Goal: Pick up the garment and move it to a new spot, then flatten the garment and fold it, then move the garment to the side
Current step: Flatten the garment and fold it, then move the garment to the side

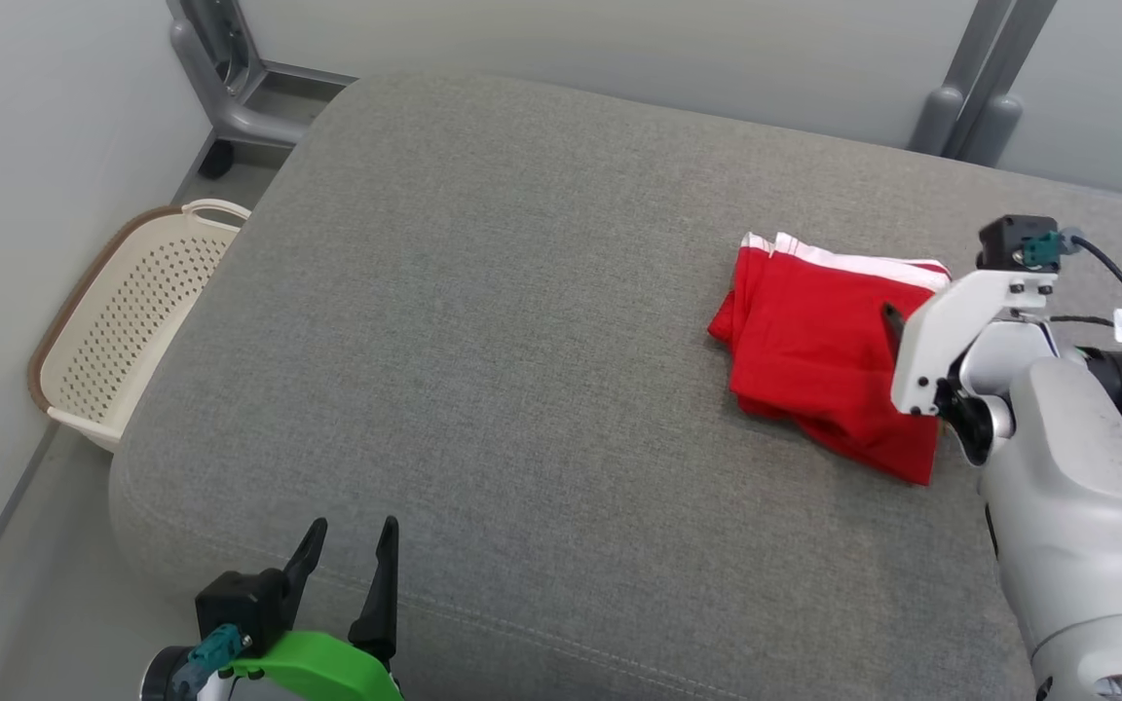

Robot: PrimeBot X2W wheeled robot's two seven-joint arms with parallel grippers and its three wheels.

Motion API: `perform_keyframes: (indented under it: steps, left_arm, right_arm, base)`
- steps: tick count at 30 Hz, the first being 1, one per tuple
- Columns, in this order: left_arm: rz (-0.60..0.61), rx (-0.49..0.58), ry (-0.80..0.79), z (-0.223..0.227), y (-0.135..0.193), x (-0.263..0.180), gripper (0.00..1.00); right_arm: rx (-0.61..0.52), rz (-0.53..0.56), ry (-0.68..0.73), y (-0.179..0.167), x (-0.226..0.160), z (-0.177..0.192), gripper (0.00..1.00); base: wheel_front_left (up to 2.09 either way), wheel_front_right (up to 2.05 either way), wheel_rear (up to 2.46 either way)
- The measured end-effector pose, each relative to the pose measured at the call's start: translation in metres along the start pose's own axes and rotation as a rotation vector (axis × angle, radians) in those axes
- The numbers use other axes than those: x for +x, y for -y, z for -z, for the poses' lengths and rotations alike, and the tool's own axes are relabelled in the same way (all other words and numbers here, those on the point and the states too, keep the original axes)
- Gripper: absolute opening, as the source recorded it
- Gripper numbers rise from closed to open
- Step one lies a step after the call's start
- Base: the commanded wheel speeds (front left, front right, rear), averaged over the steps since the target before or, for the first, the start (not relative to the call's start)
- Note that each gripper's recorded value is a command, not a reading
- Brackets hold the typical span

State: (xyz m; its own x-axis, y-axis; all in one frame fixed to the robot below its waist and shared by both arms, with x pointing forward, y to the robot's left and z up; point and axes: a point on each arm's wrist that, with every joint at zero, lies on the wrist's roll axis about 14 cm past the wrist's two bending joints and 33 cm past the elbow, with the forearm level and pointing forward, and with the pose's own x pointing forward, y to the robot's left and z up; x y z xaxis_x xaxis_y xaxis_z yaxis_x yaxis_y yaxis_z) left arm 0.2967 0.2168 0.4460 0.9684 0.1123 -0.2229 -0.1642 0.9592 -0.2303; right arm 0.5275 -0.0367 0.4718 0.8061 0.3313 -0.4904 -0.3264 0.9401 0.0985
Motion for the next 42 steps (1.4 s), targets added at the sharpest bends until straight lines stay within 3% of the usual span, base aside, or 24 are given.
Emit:
perform_keyframes:
  steps: [11, 19, 21, 22, 24, 34, 42]
  left_arm:
    - [0.018, 0.012, -0.045, 0.010, 0.005, 0.011, 1.00]
    - [0.013, 0.019, -0.063, 0.013, 0.004, 0.016, 1.00]
    - [0.007, 0.021, -0.068, 0.014, 0.002, 0.017, 1.00]
    - [0.005, 0.022, -0.070, 0.015, 0.002, 0.017, 1.00]
    - [0.001, 0.023, -0.075, 0.016, 0.001, 0.017, 1.00]
    - [0.018, 0.024, -0.062, 0.013, 0.006, 0.019, 1.00]
    - [0.085, 0.026, -0.046, 0.009, 0.025, 0.025, 1.00]
  right_arm:
    - [0.105, 0.114, -0.101, 0.044, 0.001, 0.044, 1.00]
    - [0.176, 0.074, -0.158, 0.033, 0.016, 0.069, 1.00]
    - [0.192, 0.059, -0.172, 0.028, 0.020, 0.075, 0.94]
    - [0.193, 0.055, -0.176, 0.026, 0.022, 0.076, 0.60]
    - [0.196, 0.051, -0.178, 0.024, 0.024, 0.078, 0.00]
    - [0.175, 0.053, -0.139, 0.024, 0.019, 0.069, 0.00]
    - [0.068, 0.089, -0.143, 0.038, -0.002, 0.062, 0.00]
  base:
    - [0.00, 0.00, 0.00]
    - [0.00, 0.00, 0.00]
    - [0.00, 0.00, 0.00]
    - [0.00, 0.00, 0.00]
    - [0.00, 0.00, 0.00]
    - [0.00, 0.00, 0.00]
    - [0.00, 0.00, 0.00]
